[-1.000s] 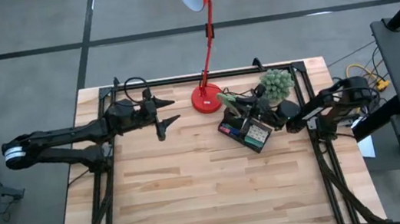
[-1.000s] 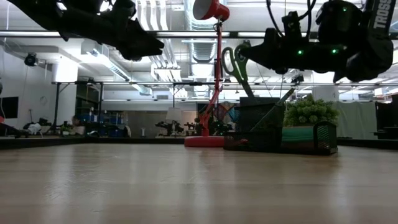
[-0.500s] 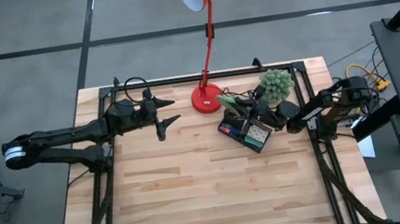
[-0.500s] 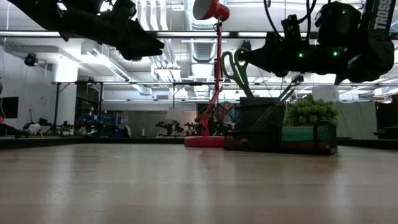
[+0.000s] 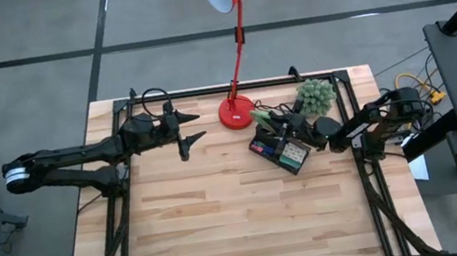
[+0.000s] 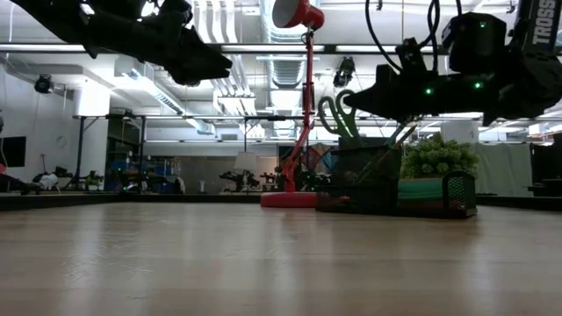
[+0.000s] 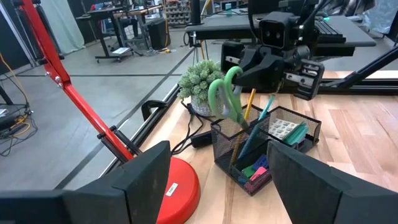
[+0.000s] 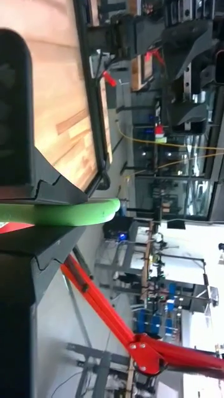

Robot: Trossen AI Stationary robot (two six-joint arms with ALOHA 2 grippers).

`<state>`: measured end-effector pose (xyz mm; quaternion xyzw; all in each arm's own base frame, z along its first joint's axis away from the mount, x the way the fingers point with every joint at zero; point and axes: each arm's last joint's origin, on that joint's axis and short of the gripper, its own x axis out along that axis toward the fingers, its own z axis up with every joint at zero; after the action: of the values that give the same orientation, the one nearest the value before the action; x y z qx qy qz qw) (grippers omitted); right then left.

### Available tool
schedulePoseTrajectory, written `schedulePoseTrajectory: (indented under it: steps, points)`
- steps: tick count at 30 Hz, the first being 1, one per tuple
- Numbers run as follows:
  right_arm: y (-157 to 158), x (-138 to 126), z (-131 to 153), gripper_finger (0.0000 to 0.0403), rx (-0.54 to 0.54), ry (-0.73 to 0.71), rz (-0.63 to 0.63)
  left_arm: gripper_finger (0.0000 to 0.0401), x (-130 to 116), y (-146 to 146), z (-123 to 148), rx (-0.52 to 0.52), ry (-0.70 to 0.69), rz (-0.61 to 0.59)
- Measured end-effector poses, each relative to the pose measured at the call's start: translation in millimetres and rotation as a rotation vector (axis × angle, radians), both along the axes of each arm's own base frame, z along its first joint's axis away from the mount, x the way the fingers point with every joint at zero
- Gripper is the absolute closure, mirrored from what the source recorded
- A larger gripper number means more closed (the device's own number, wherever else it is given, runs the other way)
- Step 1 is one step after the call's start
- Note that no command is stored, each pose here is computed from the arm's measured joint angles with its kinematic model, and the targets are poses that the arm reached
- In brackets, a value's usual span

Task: Pick and place office supplies into organizer
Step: Put the scissors into the desk organizer, then return to Home Position

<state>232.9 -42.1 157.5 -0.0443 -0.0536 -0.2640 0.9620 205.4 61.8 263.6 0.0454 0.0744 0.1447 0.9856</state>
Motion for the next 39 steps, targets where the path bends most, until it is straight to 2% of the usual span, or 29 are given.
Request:
schedulePoseTrajectory:
  steps: [5, 14, 21, 27, 30, 36, 39]
  points:
    - [0.0, -0.6, -2.2, 0.0354, 0.037, -0.002, 0.006, 0.0147, -0.1, 0.0, -0.2, -0.001, 0.001, 0.0]
    - [-1.2, -0.1, -5.9, 0.0269, 0.067, 0.031, -0.041, 0.0147, -0.1, 0.0, -0.4, -0.002, 0.002, 0.0]
    - [2.6, -5.3, 16.2, 0.0224, 0.072, -0.094, -0.015, 0.0147, -0.1, -0.1, -0.4, -0.002, 0.002, -0.002]
    - [17.7, -18.9, 43.7, 0.0216, 0.038, -0.127, 0.044, 0.0147, -0.2, -0.4, -2.2, -0.008, 0.017, -0.009]
    - [27.9, -27.7, 52.4, 0.0218, 0.018, -0.068, 0.088, 0.0147, -0.2, -0.3, -2.1, -0.008, 0.017, -0.009]
    - [44.6, -54.3, 53.9, 0.0232, 0.107, 0.126, 0.219, 0.0147, -0.2, -0.3, -2.1, -0.008, 0.017, -0.009]
    - [49.0, -71.7, 52.2, 0.0245, 0.116, 0.191, 0.255, 0.0147, -0.2, -0.3, -2.1, -0.008, 0.017, -0.009]
